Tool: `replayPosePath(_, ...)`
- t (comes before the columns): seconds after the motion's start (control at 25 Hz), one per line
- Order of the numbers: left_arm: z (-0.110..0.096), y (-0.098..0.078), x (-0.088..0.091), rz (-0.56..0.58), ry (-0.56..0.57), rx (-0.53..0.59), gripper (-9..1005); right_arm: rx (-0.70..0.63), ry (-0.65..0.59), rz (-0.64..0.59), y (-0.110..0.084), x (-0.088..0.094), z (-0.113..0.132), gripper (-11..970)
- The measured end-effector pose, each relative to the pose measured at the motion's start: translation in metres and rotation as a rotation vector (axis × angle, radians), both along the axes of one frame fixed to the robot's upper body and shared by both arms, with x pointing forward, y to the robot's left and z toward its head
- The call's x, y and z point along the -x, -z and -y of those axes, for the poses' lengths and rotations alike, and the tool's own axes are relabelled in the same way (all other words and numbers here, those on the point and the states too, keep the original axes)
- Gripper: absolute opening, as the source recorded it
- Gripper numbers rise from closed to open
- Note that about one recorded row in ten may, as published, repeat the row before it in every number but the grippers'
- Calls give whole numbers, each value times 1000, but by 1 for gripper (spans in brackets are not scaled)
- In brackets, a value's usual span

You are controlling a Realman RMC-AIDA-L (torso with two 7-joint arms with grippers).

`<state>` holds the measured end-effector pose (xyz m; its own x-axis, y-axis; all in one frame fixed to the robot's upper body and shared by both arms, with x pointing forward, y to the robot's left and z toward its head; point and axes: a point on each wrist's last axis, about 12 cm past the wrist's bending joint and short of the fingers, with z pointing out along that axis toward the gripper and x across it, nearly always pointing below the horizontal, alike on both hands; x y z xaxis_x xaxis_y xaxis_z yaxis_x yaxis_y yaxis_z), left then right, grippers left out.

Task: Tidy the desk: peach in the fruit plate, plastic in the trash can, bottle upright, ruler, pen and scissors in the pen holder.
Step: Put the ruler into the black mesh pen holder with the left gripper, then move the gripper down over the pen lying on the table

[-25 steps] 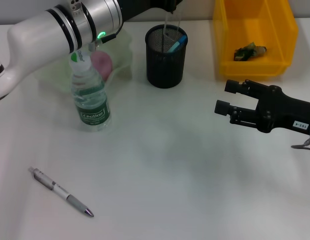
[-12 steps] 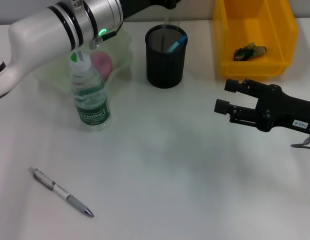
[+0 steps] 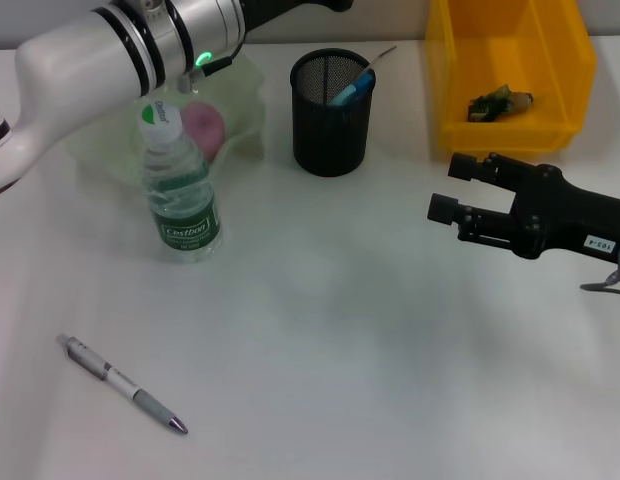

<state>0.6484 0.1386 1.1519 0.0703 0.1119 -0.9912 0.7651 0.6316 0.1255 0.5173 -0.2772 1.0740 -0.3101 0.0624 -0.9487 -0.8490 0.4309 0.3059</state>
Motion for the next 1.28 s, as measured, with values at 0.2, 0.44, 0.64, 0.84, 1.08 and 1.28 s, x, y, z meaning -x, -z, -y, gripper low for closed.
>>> replayPosePath(0.2, -1, -3, 2, 8, 8, 15, 586, -2, 2, 1, 0, 0, 0, 787)
replayPosePath(0.44, -10, -13, 11, -32, 47, 74, 588, -3, 3, 2, 0, -1, 0, 786)
replayPosePath(0.64, -30, -29, 21, -65, 95, 103, 587, -3, 0, 6, -2, -2, -1, 786)
replayPosePath(0.84, -52, -42, 25, -134, 152, 107, 587, 3, -12, 15, -4, -5, -3, 787)
replayPosePath(1.08, -86, -57, 29, -274, 214, 36, 587, 5, -23, 3, -12, -11, -1, 787)
replayPosePath(1.28, -102, -71, 43, -318, 249, -89, 586, 11, -8, -37, -23, -17, 8, 787)
